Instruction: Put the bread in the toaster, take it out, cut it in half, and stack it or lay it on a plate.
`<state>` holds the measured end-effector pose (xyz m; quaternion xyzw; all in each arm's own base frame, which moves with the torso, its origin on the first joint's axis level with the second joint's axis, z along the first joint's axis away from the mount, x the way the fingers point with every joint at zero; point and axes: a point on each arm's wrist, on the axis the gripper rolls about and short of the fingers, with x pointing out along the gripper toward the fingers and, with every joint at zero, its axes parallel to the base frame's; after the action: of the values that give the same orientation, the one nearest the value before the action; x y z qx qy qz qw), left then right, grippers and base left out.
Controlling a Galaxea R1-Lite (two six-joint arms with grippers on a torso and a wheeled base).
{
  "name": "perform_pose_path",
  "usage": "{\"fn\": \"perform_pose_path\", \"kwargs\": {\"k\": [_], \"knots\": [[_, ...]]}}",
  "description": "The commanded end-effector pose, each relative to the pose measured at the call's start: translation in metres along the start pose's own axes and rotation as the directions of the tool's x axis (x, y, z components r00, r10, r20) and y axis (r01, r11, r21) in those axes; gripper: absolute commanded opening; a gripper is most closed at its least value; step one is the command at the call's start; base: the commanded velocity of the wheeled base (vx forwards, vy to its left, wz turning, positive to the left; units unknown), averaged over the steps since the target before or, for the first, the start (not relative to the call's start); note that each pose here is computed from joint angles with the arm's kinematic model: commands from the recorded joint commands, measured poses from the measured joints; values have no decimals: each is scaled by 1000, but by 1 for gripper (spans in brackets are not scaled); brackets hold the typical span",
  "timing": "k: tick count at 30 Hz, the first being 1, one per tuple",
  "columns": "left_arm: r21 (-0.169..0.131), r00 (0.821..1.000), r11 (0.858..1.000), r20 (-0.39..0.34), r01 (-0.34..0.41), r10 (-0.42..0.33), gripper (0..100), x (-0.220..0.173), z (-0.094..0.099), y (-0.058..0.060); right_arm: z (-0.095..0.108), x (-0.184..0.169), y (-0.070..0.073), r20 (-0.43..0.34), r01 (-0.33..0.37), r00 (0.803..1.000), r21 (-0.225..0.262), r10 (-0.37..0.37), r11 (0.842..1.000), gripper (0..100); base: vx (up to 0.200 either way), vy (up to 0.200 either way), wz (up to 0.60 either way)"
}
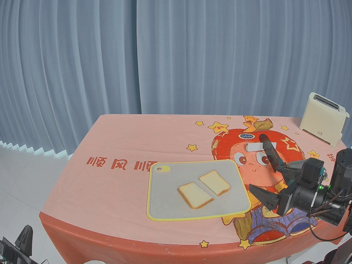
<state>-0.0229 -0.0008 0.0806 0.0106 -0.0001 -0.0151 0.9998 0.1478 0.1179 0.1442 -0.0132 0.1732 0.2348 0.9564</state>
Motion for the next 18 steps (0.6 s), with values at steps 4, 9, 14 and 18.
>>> {"fn": "perform_pose_path", "kwargs": {"k": [4,9,14,18], "knots": [[0,1000,1000,0,0,0,0,0,-5,0,3,3,7,40,-34,999,6,34,999,100,0,0,0],[0,1000,1000,0,-1,1,0,0,-5,0,2,8,3,42,-16,999,30,15,999,100,0,0,0],[0,1000,1000,0,-1,1,0,0,-5,0,4,8,-2,54,9,998,45,-12,999,100,0,0,0],[0,1000,1000,-1,0,0,0,0,-5,0,0,7,-1,38,-8,999,41,6,999,100,0,0,0]]}}
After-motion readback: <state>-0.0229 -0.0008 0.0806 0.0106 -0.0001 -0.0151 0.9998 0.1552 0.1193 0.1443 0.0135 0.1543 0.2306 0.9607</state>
